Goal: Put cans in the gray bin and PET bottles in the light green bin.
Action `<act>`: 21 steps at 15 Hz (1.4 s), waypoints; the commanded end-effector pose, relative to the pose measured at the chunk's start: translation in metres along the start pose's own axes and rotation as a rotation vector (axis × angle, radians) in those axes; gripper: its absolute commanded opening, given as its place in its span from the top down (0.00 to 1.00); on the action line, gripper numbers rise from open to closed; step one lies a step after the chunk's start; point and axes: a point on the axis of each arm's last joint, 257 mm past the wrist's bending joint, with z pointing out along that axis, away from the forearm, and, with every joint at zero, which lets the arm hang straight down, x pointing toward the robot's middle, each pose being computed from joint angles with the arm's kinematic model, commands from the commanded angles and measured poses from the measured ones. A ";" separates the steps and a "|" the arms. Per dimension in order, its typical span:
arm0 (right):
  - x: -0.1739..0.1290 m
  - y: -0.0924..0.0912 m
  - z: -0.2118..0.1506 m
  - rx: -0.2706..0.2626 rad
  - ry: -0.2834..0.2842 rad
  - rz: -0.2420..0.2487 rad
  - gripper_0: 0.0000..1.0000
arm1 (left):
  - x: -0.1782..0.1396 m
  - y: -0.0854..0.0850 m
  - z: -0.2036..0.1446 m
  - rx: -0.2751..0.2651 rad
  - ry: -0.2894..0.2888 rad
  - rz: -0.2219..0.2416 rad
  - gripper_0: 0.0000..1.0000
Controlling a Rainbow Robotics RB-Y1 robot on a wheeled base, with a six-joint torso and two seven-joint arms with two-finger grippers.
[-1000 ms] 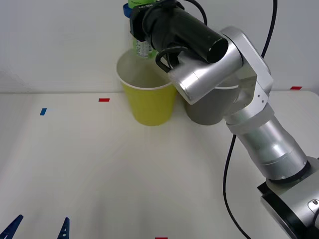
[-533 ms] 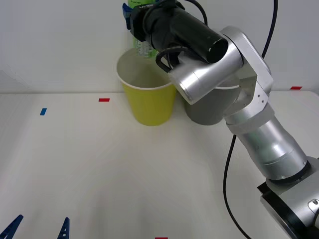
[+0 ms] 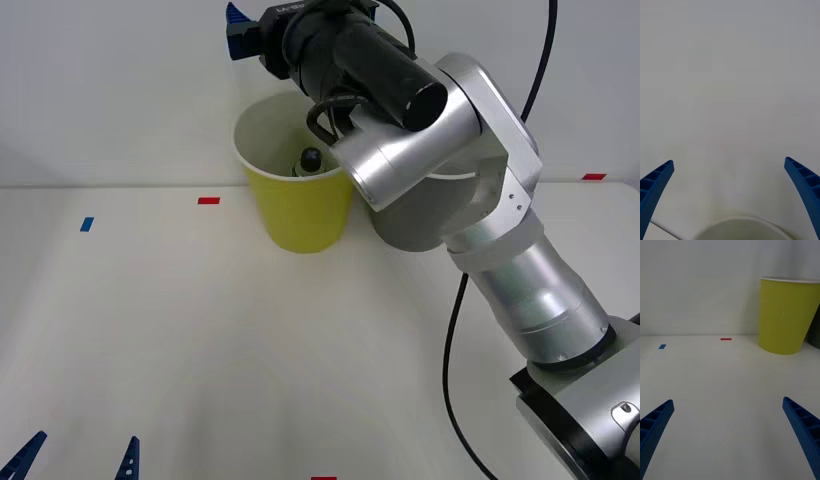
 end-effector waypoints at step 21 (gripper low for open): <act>-0.042 -0.131 -0.193 0.310 0.061 0.074 0.00 | 0.000 0.000 0.000 0.000 0.000 0.000 0.00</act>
